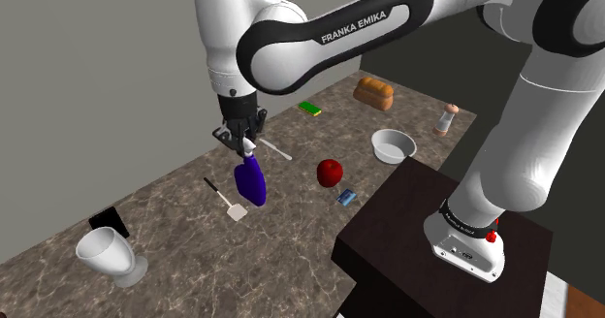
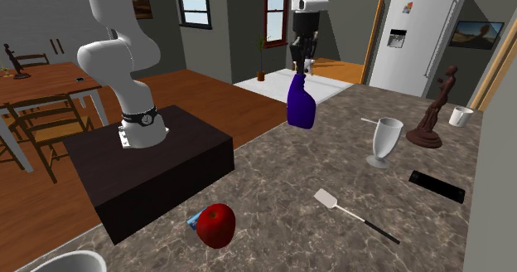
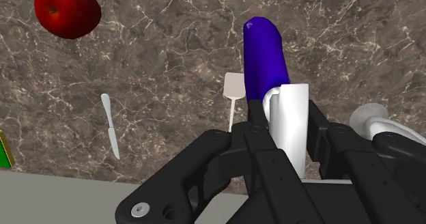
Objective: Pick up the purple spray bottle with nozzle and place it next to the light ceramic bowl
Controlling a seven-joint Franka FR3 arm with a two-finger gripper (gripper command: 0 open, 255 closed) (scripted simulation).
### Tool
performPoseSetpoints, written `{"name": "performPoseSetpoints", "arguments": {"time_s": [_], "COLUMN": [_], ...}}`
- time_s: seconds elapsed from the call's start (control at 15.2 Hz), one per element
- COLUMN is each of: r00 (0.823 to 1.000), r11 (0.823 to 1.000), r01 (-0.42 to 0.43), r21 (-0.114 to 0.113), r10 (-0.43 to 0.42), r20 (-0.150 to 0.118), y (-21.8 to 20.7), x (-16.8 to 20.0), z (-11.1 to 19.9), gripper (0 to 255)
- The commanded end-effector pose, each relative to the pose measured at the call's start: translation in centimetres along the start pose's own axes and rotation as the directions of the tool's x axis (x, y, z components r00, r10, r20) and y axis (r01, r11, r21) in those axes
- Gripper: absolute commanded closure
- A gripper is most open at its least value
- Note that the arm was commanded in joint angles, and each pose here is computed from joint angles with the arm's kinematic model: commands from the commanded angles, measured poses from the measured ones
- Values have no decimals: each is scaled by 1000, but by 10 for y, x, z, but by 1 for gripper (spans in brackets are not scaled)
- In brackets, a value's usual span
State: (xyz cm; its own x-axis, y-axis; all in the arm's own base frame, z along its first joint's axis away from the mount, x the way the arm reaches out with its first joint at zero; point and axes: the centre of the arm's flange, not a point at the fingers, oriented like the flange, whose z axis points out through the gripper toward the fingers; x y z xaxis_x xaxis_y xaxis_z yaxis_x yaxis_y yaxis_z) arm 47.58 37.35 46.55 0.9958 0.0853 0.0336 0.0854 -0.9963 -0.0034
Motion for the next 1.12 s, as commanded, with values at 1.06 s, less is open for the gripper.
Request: {"name": "performPoseSetpoints", "arguments": {"time_s": [1.06], "r00": [1000], "r11": [1000], "r01": [0], "r21": [0], "r10": [0], "r20": [0], "y": [103], "x": [-25], "z": [-54], "gripper": [255]}}
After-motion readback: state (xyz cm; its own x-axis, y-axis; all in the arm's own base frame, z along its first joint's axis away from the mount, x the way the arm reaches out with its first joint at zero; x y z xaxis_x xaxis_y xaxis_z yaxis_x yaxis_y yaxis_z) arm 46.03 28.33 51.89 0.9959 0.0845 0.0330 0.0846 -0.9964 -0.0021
